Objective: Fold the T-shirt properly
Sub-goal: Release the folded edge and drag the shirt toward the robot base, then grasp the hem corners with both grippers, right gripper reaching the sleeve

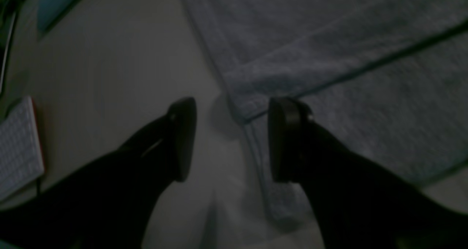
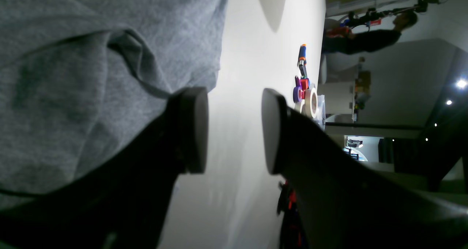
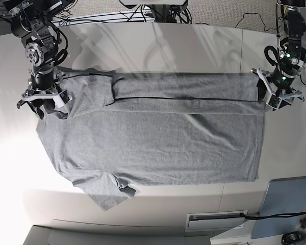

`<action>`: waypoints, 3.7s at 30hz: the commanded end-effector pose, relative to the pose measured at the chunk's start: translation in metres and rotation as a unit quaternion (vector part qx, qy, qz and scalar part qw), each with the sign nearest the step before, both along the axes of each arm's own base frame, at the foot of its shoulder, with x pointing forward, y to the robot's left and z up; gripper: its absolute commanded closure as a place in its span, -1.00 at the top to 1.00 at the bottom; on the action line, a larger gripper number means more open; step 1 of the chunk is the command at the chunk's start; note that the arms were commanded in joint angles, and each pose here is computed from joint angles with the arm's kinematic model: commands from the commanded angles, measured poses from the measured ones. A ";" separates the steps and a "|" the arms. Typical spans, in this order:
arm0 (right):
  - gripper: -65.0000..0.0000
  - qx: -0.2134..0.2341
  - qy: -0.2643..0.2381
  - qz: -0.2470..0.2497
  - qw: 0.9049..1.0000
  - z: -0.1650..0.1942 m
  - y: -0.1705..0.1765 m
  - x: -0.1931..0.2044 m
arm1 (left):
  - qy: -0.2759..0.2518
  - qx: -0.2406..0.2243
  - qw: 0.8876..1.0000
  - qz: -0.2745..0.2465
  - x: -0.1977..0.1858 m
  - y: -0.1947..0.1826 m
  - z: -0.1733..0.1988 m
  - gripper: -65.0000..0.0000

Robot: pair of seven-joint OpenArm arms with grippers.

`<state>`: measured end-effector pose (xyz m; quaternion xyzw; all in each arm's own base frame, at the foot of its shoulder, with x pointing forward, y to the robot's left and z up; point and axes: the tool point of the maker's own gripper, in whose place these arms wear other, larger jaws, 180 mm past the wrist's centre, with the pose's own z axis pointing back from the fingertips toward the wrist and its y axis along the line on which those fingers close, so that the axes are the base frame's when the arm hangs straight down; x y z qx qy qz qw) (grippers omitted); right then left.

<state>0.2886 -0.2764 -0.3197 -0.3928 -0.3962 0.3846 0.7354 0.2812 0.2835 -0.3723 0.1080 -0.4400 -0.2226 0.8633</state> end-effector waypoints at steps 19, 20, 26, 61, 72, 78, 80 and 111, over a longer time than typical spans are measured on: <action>-0.71 0.249 -0.022 -0.125 0.960 -0.004 -0.006 -0.017 | -0.046 -0.186 0.980 0.054 0.011 -0.032 0.016 -0.93; -0.81 0.250 -0.015 -0.121 0.960 -0.006 -0.005 -0.017 | -0.049 -0.186 0.979 0.064 0.012 -0.030 0.016 -1.00; -1.00 0.245 0.000 -0.129 0.961 -0.019 -0.013 -0.015 | -0.042 -0.203 0.975 0.076 0.009 -0.030 0.008 -1.00; -1.00 0.226 0.181 -0.211 0.934 -0.087 -0.047 -0.136 | 0.216 -0.176 0.958 0.068 -0.162 -0.026 -0.087 -1.00; -1.00 0.204 0.212 -0.233 0.927 -0.087 -0.066 -0.179 | 0.263 -0.142 0.954 0.022 -0.208 -0.038 -0.085 -1.00; -1.00 0.206 0.209 -0.229 0.928 -0.086 -0.065 -0.179 | 0.252 -0.136 0.958 0.010 -0.201 -0.043 -0.077 -1.00; -1.00 0.207 0.205 -0.224 0.930 -0.083 -0.062 -0.176 | 0.243 -0.133 0.961 0.008 -0.195 -0.042 -0.072 -1.00; -0.02 0.322 -0.002 -0.159 0.933 0.031 -0.036 -0.022 | -0.009 -0.236 0.968 0.083 0.041 0.008 0.034 -0.25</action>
